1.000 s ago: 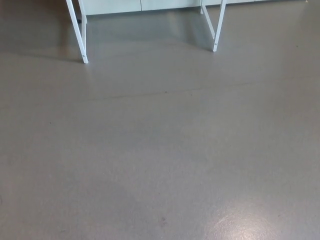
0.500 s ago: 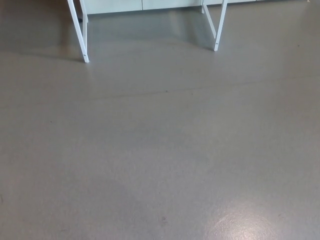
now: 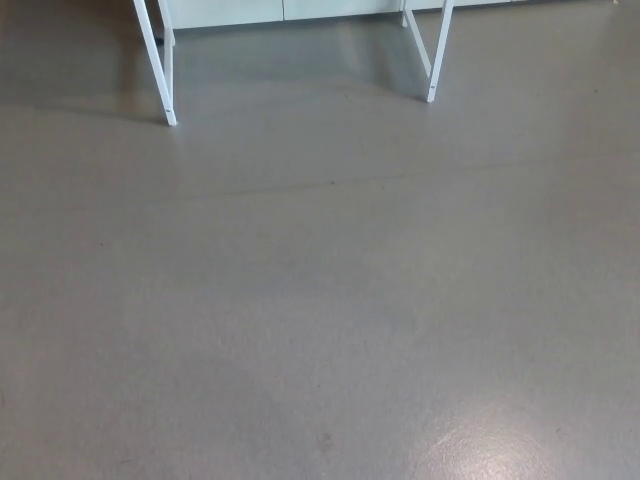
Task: The robot walks towards a desk on which a file tray is kept in the middle and a stapler is kept to its right. The robot lifts the stapler using its right hand and places it on the file tray.
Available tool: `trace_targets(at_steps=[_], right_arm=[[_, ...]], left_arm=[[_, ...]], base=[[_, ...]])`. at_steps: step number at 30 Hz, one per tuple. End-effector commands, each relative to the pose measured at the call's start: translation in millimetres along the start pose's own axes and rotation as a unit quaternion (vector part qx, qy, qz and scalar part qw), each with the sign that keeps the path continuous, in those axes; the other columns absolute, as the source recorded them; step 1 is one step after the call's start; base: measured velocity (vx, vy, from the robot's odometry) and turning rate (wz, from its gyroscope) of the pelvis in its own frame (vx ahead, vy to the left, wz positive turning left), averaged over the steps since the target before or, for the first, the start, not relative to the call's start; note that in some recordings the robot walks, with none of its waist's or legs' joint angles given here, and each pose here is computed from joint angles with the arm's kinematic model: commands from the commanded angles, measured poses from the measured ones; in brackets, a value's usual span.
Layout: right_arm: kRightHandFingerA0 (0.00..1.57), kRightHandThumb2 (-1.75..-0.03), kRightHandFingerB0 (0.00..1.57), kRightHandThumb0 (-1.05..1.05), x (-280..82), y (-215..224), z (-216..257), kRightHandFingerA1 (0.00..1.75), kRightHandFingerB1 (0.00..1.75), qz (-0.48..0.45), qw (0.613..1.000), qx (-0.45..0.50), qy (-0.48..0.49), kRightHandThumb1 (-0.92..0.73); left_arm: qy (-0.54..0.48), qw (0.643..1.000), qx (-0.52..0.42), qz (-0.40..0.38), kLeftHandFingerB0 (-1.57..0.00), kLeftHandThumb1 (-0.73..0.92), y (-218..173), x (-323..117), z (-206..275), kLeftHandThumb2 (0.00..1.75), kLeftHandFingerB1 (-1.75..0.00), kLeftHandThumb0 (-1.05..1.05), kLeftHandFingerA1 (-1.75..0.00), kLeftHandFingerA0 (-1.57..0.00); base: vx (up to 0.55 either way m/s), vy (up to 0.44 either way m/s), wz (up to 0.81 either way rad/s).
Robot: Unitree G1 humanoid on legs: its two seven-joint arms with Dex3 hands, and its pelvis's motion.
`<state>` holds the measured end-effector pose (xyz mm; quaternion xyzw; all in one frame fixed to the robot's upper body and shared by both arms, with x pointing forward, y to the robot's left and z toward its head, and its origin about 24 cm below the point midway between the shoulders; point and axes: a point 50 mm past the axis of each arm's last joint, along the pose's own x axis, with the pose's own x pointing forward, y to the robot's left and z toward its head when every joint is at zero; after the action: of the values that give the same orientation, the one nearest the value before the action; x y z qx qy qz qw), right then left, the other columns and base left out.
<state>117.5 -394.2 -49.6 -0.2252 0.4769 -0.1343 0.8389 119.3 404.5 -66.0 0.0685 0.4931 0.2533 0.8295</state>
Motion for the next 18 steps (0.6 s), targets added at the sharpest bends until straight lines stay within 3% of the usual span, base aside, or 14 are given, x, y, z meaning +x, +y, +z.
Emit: trace_targets(at_steps=[1, 2, 6, 9, 10, 11, 12, 13, 14, 16, 18], right_arm=[[0.00, -0.76, 0.00, -0.59, -0.1, -1.6, -2.2, 0.00, 0.00, 0.002, 1.000, 0.017, -0.003, -0.76], [0.00, -0.74, 0.00, -0.57, 0.3, -1.8, -1.0, 0.00, 0.00, -0.004, 1.000, 0.009, 0.004, -0.77], [0.00, -0.73, 0.00, -0.56, 0.2, -2.6, 0.4, 0.00, 0.00, -0.001, 1.000, -0.010, 0.009, -0.80], [0.00, -0.72, 0.00, -0.56, 0.3, -3.2, 0.6, 0.00, 0.00, 0.003, 1.000, -0.025, 0.010, -0.83], [0.00, -0.72, 0.00, -0.56, 0.4, -3.0, 0.5, 0.00, 0.00, -0.004, 1.000, -0.021, 0.009, -0.81], [0.00, -0.72, 0.00, -0.55, -0.2, -2.8, 0.7, 0.00, 0.00, -0.004, 1.000, -0.017, 0.006, -0.81], [0.00, -0.73, 0.00, -0.54, -0.8, -2.9, 1.2, 0.00, 0.00, -0.001, 1.000, -0.019, 0.005, -0.82], [0.00, -0.72, 0.00, -0.55, -0.8, -2.9, 0.8, 0.00, 0.00, 0.001, 1.000, -0.018, 0.006, -0.82], [0.00, -0.73, 0.00, -0.55, -0.7, -2.5, 0.0, 0.00, 0.00, 0.001, 1.000, -0.018, 0.005, -0.81], [0.00, -0.73, 0.00, -0.55, -0.6, -2.7, -0.9, 0.00, 0.00, 0.003, 1.000, -0.018, 0.006, -0.81], [0.00, -0.72, 0.00, -0.55, -0.2, -3.0, -1.0, 0.00, 0.00, 0.004, 1.000, -0.022, 0.011, -0.83]], left_arm=[[0.005, 1.000, 0.005, 0.008, -0.12, 0.76, 8.6, -1.9, 1.6, 0.71, -0.69, -0.78, -0.85, -0.28], [0.004, 1.000, 0.015, 0.004, -0.12, 0.54, 9.3, -2.3, 2.6, 1.07, -0.63, -0.82, -0.76, -0.33], [0.007, 1.000, 0.001, 0.008, -0.06, 0.55, 9.3, -1.8, 2.9, 1.08, -0.60, -0.79, -0.71, -0.23], [0.003, 1.000, -0.002, 0.004, -0.09, 0.53, 9.6, -2.0, 3.1, 1.05, -0.62, -0.82, -0.74, -0.28], [0.000, 1.000, -0.003, 0.001, -0.12, 0.74, 9.8, -2.1, 2.6, 0.73, -0.68, -0.78, -0.81, -0.23], [0.002, 1.000, 0.000, 0.002, -0.13, 0.53, 9.8, -2.0, 2.4, 1.05, -0.64, -0.85, -0.75, -0.30], [0.002, 1.000, 0.000, 0.003, -0.13, 0.52, 9.8, -2.0, 2.3, 1.05, -0.64, -0.83, -0.75, -0.30], [0.006, 1.000, 0.006, 0.007, -0.16, 0.74, 9.9, -1.9, 2.8, 0.71, -0.70, -0.80, -0.83, -0.27], [0.006, 1.000, 0.008, 0.010, -0.12, 0.54, 10.1, -1.8, 3.3, 1.08, -0.63, -0.79, -0.74, -0.29], [0.005, 1.000, -0.005, 0.008, -0.09, 0.55, 9.9, -1.9, 4.2, 1.08, -0.62, -0.80, -0.71, -0.24], [0.006, 1.000, -0.012, 0.007, -0.12, 0.52, 9.8, -2.0, 4.5, 1.05, -0.64, -0.83, -0.75, -0.30]], base=[[0.00, 0.000, 0.00], [0.00, 0.000, 0.00], [0.01, -0.001, -0.02], [-0.03, -0.020, 0.21], [0.00, 0.000, 0.00], [0.04, 0.038, -0.06], [0.00, 0.000, 0.00], [0.06, 0.103, -0.04], [0.09, 0.153, -0.09], [0.12, 0.203, -0.07], [0.12, 0.446, 0.12]])
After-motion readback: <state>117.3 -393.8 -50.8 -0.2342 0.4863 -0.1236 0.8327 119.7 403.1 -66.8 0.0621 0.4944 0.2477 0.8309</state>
